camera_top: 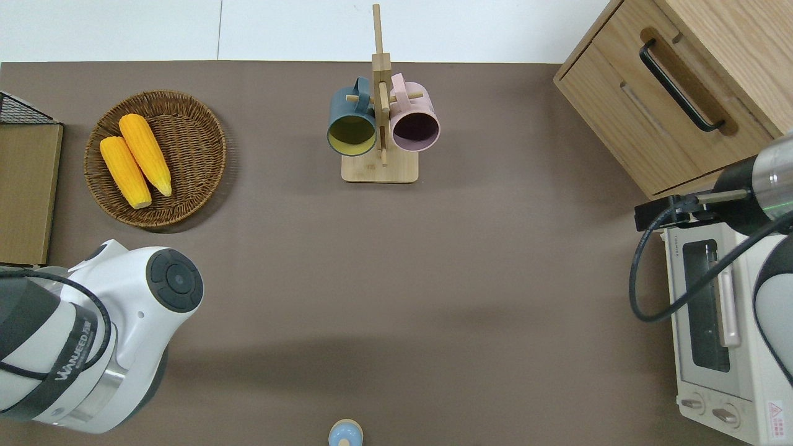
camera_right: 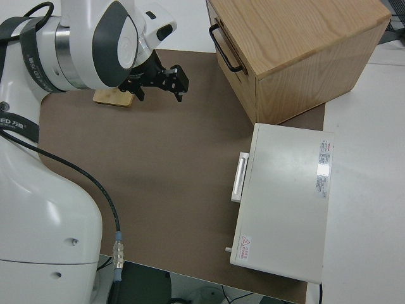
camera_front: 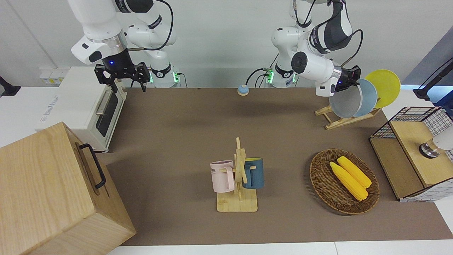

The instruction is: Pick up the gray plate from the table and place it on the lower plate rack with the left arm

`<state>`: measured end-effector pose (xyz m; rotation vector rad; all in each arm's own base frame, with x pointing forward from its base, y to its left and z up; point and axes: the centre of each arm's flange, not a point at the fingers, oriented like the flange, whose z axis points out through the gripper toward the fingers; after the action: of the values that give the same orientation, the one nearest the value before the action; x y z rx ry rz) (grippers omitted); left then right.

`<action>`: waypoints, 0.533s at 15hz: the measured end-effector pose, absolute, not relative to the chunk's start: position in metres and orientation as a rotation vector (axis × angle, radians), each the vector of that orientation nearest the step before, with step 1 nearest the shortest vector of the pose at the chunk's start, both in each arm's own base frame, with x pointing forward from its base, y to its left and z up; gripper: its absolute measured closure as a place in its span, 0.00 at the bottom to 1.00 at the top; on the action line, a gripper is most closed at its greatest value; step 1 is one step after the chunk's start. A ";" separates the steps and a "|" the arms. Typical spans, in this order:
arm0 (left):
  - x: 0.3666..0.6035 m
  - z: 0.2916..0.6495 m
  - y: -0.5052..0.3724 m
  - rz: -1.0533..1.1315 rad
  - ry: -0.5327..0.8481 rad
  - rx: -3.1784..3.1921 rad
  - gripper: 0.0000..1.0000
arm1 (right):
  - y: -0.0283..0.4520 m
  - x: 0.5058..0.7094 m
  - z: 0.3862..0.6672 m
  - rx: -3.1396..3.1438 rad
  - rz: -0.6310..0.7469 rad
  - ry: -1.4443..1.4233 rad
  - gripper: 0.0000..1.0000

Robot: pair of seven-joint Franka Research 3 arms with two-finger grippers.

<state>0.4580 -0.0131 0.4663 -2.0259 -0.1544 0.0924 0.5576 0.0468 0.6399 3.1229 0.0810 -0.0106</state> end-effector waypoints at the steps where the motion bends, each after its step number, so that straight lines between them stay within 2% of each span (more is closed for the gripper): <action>1: 0.458 0.462 -0.013 0.092 -0.160 -2.022 0.99 | 0.047 0.558 0.640 3.123 -0.011 0.081 0.01; 8: 0.456 0.435 -0.015 0.085 -0.199 -2.007 0.99 | 0.047 0.558 0.640 3.123 -0.011 0.081 0.01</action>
<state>0.4556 -0.0146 0.4348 -2.0068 -0.1993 0.0854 0.5576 0.0468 0.6399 3.1229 0.0810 -0.0106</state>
